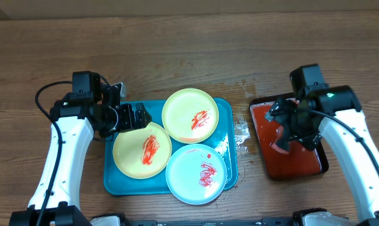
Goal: Clean dirty plates on tray and stack at the side
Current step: 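Lower the right gripper and grasp the green-and-pink sponge in the water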
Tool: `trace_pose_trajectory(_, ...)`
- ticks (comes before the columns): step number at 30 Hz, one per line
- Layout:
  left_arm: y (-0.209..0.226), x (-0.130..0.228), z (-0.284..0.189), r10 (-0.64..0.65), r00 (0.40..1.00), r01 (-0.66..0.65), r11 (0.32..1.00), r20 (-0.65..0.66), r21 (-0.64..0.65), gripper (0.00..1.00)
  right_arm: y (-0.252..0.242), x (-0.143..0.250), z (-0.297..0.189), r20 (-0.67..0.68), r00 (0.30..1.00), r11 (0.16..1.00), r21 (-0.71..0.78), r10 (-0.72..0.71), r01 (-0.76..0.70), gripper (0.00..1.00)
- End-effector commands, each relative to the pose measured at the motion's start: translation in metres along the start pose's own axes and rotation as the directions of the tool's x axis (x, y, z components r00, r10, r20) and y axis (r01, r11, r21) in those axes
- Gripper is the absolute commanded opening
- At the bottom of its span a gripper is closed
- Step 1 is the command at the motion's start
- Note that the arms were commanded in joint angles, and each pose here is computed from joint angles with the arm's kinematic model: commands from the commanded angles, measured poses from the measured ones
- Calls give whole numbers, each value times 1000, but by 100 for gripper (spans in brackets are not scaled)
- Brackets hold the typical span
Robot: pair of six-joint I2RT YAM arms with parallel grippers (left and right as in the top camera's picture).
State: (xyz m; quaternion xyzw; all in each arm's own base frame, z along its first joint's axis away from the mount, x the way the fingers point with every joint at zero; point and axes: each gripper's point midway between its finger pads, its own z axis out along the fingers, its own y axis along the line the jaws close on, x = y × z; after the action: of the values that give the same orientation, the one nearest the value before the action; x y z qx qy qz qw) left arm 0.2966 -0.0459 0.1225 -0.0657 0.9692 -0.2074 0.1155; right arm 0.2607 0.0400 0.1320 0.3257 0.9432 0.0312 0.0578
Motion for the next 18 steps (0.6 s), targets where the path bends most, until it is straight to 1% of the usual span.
trace_pose_trajectory(1, -5, -5, -5, 3, 1000, -3, 1000, 11, 17, 100, -4, 1, 23, 12, 999, 999, 11, -45, 44, 100)
trace_pose_trajectory(4, -4, -8, -5, 7, 1000, -7, 1000, 20, 11, 94, -4, 0, 38, 27, 999, 999, -1, -43, 43, 99)
trace_pose_trajectory(6, -2, -8, -5, 8, 1000, -8, 1000, 23, 1, 92, -4, -1, 44, 35, 999, 999, -8, -33, 33, 98)
trace_pose_trajectory(7, -2, -9, -5, 8, 1000, -8, 1000, 24, 1, 91, -5, -4, 47, 43, 999, 1000, -9, -24, 24, 91)
trace_pose_trajectory(8, -2, -8, -5, 8, 1000, -8, 1000, 23, -1, 90, -8, -6, 49, 53, 999, 1000, -1, -1, 2, 87)
trace_pose_trajectory(13, -1, -9, -5, 8, 1000, -8, 1000, 24, -3, 90, -13, -26, 58, 99, 995, 1000, 5, 15, -15, 78)
trace_pose_trajectory(17, 1, -9, -5, 9, 1000, -9, 1000, 25, -14, 90, -14, -35, 76, 88, 996, 999, 26, 33, -36, 79)
trace_pose_trajectory(18, 2, -9, -5, 9, 1000, -8, 1000, 26, -20, 90, -15, -36, 80, 81, 996, 999, 33, 35, -38, 76)
